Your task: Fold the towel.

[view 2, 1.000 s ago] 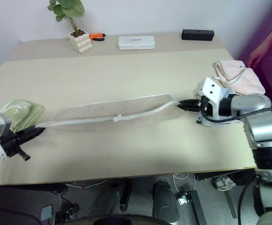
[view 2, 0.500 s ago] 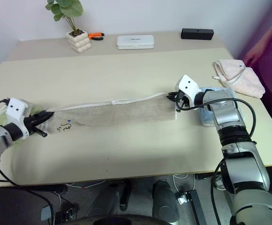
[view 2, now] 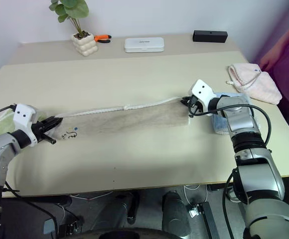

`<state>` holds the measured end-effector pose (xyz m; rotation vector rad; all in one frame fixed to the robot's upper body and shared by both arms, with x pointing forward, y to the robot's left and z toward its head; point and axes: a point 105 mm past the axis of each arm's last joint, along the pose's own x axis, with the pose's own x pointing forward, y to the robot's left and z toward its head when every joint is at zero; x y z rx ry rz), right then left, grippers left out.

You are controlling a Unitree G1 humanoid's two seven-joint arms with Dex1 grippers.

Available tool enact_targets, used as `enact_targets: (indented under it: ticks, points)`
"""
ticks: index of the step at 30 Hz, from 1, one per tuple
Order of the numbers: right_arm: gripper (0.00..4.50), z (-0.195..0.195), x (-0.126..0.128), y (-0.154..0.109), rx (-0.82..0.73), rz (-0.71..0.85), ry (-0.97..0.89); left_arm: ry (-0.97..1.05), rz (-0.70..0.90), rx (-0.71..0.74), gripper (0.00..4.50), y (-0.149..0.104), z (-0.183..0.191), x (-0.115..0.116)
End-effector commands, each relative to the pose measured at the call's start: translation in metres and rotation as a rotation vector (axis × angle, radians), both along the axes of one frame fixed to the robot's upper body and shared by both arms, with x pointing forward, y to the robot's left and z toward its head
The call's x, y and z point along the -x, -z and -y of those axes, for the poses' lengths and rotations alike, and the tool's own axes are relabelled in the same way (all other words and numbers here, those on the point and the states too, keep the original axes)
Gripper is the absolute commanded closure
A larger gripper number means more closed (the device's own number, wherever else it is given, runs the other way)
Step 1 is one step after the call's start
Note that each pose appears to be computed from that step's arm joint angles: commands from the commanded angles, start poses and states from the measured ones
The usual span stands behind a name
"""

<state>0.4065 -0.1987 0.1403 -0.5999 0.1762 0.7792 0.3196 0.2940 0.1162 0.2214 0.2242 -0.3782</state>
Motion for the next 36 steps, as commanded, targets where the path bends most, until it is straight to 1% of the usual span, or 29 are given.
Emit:
enact_targets:
  ticks: [1, 4, 6, 9, 11, 13, 14, 15, 17, 19, 22, 25, 27, 29, 36]
  points:
    - [3.50, 0.004, -0.005, -0.022, -0.026, 0.066, 0.021, -0.064, 0.046, 0.008, 3.00, -0.010, -0.011, -0.006]
    - [1.98, 0.012, -0.006, -0.026, -0.014, 0.087, 0.055, -0.149, 0.093, 0.044, 1.45, -0.020, -0.024, -0.012]
    - [1.05, 0.019, -0.003, -0.031, -0.012, 0.108, 0.075, -0.205, 0.125, 0.088, 0.48, -0.028, -0.032, -0.012]
    - [1.05, 0.026, 0.007, -0.042, -0.059, 0.130, 0.106, -0.279, 0.180, 0.153, 0.48, -0.037, -0.040, -0.009]
    - [1.05, 0.029, 0.014, -0.045, -0.114, 0.115, 0.135, -0.274, 0.205, 0.175, 0.48, -0.042, -0.036, -0.006]
    - [0.54, 0.030, 0.029, -0.045, -0.206, 0.060, 0.161, -0.219, 0.248, 0.197, 0.42, -0.051, -0.020, -0.001]
    - [0.17, 0.029, 0.037, -0.045, -0.242, 0.034, 0.164, -0.191, 0.260, 0.201, 0.42, -0.054, -0.011, 0.002]
    - [0.07, 0.028, 0.044, -0.045, -0.279, 0.008, 0.169, -0.156, 0.268, 0.199, 0.42, -0.056, -0.002, 0.004]
    - [0.07, 0.025, 0.063, -0.040, -0.374, -0.072, 0.193, -0.027, 0.257, 0.183, 0.42, -0.055, 0.032, 0.009]
    - [0.07, 0.022, 0.077, -0.033, -0.424, -0.141, 0.212, 0.075, 0.238, 0.169, 0.42, -0.052, 0.058, 0.014]
    - [0.07, 0.013, 0.105, -0.010, -0.586, -0.306, 0.303, 0.337, 0.183, 0.181, 0.42, -0.038, 0.127, 0.028]
    - [0.07, 0.005, 0.118, 0.001, -0.663, -0.385, 0.364, 0.454, 0.161, 0.194, 0.42, -0.032, 0.156, 0.039]
    - [0.07, -0.005, 0.120, 0.012, -0.732, -0.442, 0.431, 0.533, 0.145, 0.211, 0.42, -0.028, 0.175, 0.045]
    - [0.07, -0.014, 0.116, 0.018, -0.791, -0.476, 0.486, 0.570, 0.142, 0.236, 0.42, -0.028, 0.186, 0.048]
    - [0.07, -0.025, 0.090, 0.029, -0.959, -0.578, 0.645, 0.584, 0.145, 0.242, 0.42, -0.027, 0.190, 0.051]
